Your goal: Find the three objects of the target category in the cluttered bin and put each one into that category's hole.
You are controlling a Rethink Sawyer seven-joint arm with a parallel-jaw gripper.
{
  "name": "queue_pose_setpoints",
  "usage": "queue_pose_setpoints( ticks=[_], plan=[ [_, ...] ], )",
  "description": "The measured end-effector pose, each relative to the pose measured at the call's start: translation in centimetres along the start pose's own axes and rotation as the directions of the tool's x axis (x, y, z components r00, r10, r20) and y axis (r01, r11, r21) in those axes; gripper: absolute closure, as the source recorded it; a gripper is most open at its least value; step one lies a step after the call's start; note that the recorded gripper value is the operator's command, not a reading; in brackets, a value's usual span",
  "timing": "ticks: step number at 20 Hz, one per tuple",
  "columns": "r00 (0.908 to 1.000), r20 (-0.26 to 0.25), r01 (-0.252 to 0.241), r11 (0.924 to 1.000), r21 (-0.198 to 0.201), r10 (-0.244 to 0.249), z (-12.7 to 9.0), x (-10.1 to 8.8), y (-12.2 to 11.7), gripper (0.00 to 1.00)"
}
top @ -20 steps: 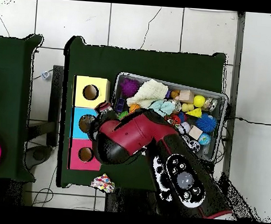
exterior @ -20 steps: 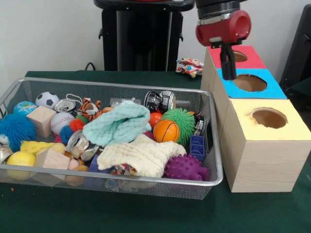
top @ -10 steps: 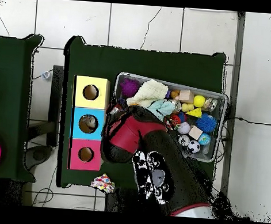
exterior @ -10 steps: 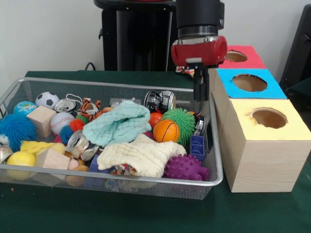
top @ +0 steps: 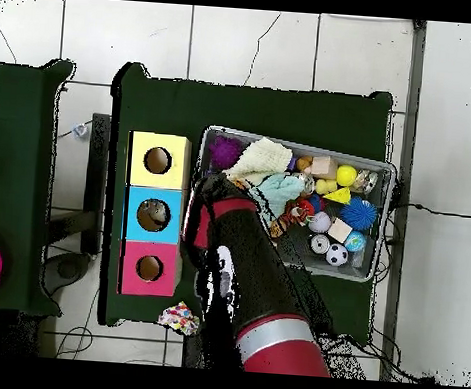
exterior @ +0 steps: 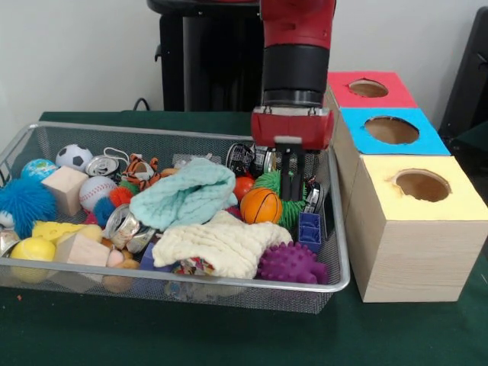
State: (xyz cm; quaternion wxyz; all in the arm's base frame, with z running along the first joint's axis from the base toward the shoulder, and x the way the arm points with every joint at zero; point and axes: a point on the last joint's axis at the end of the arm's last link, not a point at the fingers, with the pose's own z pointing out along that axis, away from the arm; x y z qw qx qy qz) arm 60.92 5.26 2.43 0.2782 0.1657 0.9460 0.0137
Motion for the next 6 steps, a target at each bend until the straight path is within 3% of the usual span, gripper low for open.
queue_pose_setpoints(
  ticks=[3, 6],
  plan=[
    [0.9989, 0.015, 0.045, 0.9987, 0.025, -0.046, 1.2, -0.1, -1.4, 1.0],
    [0.9979, 0.027, 0.057, 0.997, 0.053, -0.059, 1.9, -0.6, -2.8, 1.0]
  ],
)
